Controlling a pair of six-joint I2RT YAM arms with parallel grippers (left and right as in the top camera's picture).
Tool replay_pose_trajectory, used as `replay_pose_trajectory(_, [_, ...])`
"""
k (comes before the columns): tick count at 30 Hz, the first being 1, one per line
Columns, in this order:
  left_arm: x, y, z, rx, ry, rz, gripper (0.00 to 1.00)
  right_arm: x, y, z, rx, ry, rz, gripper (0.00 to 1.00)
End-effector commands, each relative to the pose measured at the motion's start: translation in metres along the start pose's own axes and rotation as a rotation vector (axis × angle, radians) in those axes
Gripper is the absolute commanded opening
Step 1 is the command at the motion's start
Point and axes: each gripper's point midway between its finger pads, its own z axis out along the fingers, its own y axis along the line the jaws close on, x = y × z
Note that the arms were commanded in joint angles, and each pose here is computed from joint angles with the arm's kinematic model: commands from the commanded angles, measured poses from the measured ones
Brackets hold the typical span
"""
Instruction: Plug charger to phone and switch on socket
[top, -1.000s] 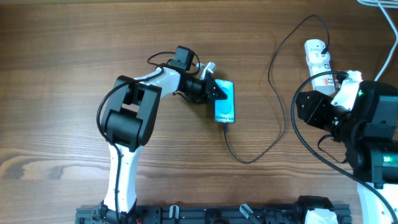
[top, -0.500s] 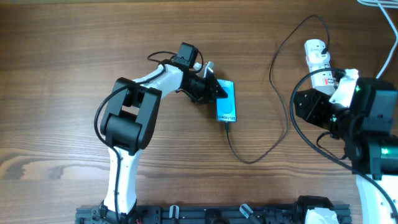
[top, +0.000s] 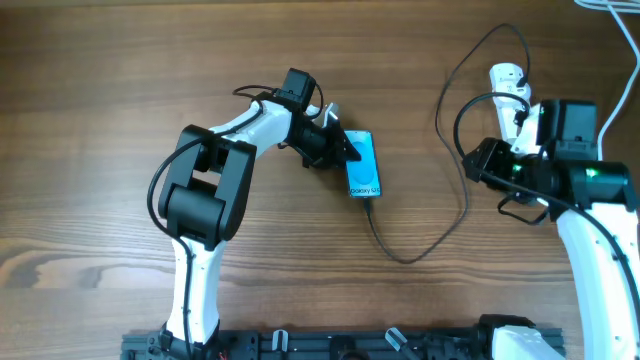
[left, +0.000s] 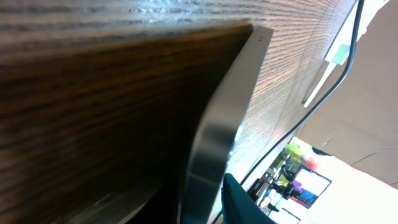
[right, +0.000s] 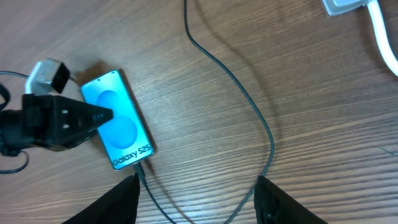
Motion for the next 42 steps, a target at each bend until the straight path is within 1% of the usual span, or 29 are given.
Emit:
replay_pose_trajectory(1, [-0.001, 0.097, 0.013, -0.303, -0.048, -0.152, 0.23, 0.000, -0.005, 0.003, 0.028, 0.004, -0.007, 0.60])
replay_pose_trajectory(5, [-0.002, 0.095, 0.013, -0.291, -0.045, -0.141, 0.27, -0.001, -0.005, 0.003, 0.027, 0.002, -0.006, 0.61])
replay_pose_trajectory(6, [-0.003, 0.093, 0.014, -0.282, -0.048, -0.127, 0.25, -0.001, -0.005, 0.003, 0.027, 0.001, -0.005, 0.61])
replay_pose_trajectory(7, [-0.002, 0.090, 0.015, -0.265, -0.035, -0.090, 0.25, -0.001, -0.005, 0.003, 0.027, 0.001, -0.006, 0.61])
replay_pose_trajectory(11, [-0.003, 0.087, 0.016, -0.254, -0.033, -0.069, 0.26, 0.000, -0.005, 0.003, 0.027, 0.003, -0.005, 0.61])
replay_pose_trajectory(14, [-0.002, 0.082, 0.017, -0.221, -0.019, -0.018, 0.26, -0.001, -0.005, 0.003, 0.027, 0.002, -0.005, 0.61])
replay_pose_trajectory(17, [-0.001, 0.082, 0.017, -0.223, -0.014, -0.013, 0.26, 0.000, -0.005, 0.003, 0.028, 0.004, -0.005, 0.61])
replay_pose_trajectory(23, [-0.002, 0.078, 0.015, -0.228, -0.005, 0.054, 0.28, -0.001, -0.005, 0.003, 0.027, 0.001, -0.005, 0.61])
replay_pose_trajectory(27, [-0.005, 0.080, 0.014, -0.242, -0.015, 0.063, 0.29, -0.001, -0.005, 0.003, 0.027, 0.001, -0.005, 0.62])
replay_pose_trajectory(29, [-0.008, 0.082, 0.012, -0.267, -0.025, 0.062, 0.31, -0.001, -0.005, 0.003, 0.027, 0.002, -0.005, 0.62])
replay_pose_trajectory(34, [-0.010, 0.083, 0.009, -0.291, -0.032, 0.049, 0.29, -0.002, -0.004, 0.003, 0.026, -0.003, -0.006, 0.62])
replay_pose_trajectory(35, [-0.009, 0.083, 0.009, -0.292, -0.031, 0.046, 0.28, -0.002, -0.004, 0.003, 0.026, -0.004, -0.007, 0.64])
replay_pose_trajectory(37, [-0.009, 0.083, 0.008, -0.292, -0.036, 0.024, 0.28, -0.004, -0.004, 0.003, 0.023, -0.014, 0.003, 0.65])
replay_pose_trajectory(39, [-0.008, 0.087, -0.003, -0.340, -0.045, 0.005, 0.29, -0.007, -0.008, 0.003, 0.051, -0.030, 0.048, 0.65])
replay_pose_trajectory(40, [-0.007, 0.089, -0.012, -0.378, -0.054, -0.005, 0.29, -0.009, -0.011, 0.003, 0.066, -0.041, 0.051, 0.65])
replay_pose_trajectory(41, [-0.007, 0.092, -0.027, -0.432, -0.073, -0.019, 0.26, -0.013, -0.014, 0.003, 0.083, -0.060, 0.065, 0.60])
replay_pose_trajectory(42, [-0.006, 0.091, -0.052, -0.505, -0.103, -0.033, 0.23, -0.018, -0.015, 0.002, 0.094, -0.082, 0.073, 0.47])
